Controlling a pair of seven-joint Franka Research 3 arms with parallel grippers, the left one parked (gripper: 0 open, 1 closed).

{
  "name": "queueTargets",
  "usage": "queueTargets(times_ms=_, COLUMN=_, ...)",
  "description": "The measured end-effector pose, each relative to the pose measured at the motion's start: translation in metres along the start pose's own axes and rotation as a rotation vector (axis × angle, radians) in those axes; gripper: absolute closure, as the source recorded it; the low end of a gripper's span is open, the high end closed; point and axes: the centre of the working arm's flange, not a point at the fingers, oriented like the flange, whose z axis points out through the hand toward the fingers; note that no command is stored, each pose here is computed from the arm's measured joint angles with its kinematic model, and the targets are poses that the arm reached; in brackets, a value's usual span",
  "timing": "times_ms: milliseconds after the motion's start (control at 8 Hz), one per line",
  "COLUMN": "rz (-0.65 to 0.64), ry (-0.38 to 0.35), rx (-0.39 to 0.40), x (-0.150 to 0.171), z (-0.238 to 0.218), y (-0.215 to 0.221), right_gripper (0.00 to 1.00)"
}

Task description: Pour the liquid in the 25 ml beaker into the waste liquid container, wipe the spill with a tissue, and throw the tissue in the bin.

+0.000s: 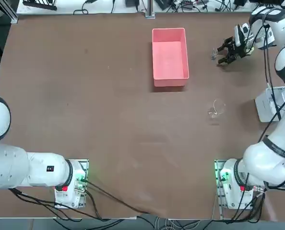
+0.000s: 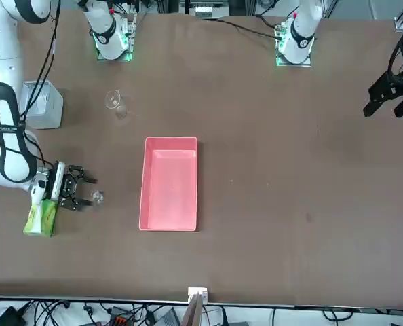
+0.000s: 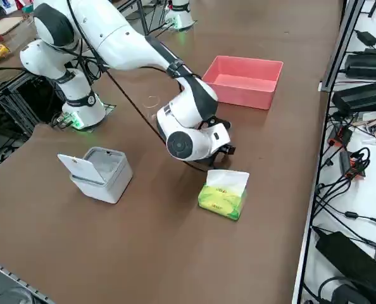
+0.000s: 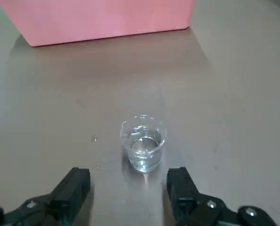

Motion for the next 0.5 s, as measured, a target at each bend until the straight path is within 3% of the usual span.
queueTargets(times_ms=500, rz=0.003, ry=0.009, rx=0.011, x=-0.0016, z=0.0087, y=-0.0011, right_gripper=0.00)
